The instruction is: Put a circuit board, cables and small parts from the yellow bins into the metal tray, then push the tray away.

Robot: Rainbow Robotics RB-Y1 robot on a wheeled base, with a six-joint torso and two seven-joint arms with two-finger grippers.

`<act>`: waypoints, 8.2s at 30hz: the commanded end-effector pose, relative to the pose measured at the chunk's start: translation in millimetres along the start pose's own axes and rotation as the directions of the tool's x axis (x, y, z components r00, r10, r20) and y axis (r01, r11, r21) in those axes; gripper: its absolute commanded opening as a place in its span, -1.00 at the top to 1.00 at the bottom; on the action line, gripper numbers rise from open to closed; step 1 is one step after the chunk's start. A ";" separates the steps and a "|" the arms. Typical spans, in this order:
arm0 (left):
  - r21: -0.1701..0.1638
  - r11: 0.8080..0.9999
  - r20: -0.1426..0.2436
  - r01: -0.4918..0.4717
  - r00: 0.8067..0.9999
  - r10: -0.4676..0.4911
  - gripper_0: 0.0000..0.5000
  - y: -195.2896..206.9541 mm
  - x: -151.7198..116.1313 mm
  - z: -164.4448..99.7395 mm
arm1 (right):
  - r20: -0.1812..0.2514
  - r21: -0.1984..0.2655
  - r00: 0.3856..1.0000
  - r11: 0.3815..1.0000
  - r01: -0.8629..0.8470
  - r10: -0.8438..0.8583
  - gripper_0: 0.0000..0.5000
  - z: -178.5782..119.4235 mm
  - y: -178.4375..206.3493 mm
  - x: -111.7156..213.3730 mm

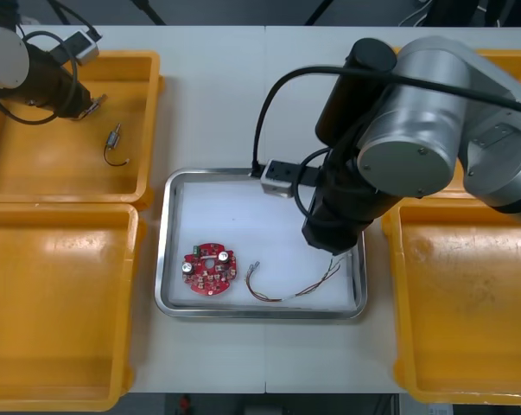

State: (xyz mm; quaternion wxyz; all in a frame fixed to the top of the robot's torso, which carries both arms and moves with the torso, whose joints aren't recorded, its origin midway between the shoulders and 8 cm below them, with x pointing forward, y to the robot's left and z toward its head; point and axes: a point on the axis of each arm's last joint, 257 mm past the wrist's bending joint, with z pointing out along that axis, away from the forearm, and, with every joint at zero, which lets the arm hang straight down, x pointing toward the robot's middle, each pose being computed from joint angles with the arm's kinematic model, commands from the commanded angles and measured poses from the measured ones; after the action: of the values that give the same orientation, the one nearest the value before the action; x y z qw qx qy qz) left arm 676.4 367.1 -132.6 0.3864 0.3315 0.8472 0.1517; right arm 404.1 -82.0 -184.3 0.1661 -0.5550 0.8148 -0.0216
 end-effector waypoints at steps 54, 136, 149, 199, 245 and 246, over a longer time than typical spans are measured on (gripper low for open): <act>-0.045 0.998 0.028 0.047 0.999 -0.046 1.00 -9.5 4.3 38.7 | 0.224 0.090 0.105 0.087 -0.992 0.969 -1.00 -63.0 -256.9 131.7; -0.066 0.819 -0.258 0.569 0.784 -0.565 1.00 -110.4 -19.5 -171.8 | 0.210 0.084 0.161 0.146 -0.986 0.964 1.00 30.7 -274.9 136.3; -0.072 0.762 -0.217 0.644 0.735 -0.642 1.00 -177.8 -43.5 -166.7 | 0.208 0.169 0.377 0.346 -0.923 0.903 1.00 -50.1 -285.8 155.9; -0.076 0.829 -0.219 0.555 0.801 -0.556 1.00 -333.4 -24.2 -75.2 | -0.077 0.223 0.939 0.924 -0.310 0.334 1.00 -108.3 -174.7 150.9; -0.008 0.866 -0.119 0.500 0.859 -0.497 -1.00 -245.6 -66.3 -173.2 | -0.052 0.181 0.943 0.931 -0.316 0.330 1.00 -104.7 -169.6 138.9; -0.003 0.872 -0.123 0.489 0.865 -0.486 -1.00 -237.3 -67.7 -177.7 | -0.049 0.170 0.944 0.934 -0.315 0.327 1.00 -103.7 -167.6 136.8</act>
State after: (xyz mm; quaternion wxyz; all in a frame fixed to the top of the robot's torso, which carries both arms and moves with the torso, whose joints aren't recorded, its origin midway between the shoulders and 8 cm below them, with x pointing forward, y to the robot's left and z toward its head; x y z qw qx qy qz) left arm 455.1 128.9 -155.1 0.3199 0.0840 0.9428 0.0427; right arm 477.0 -284.8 -100.5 0.1632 -0.4022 0.8966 -0.0878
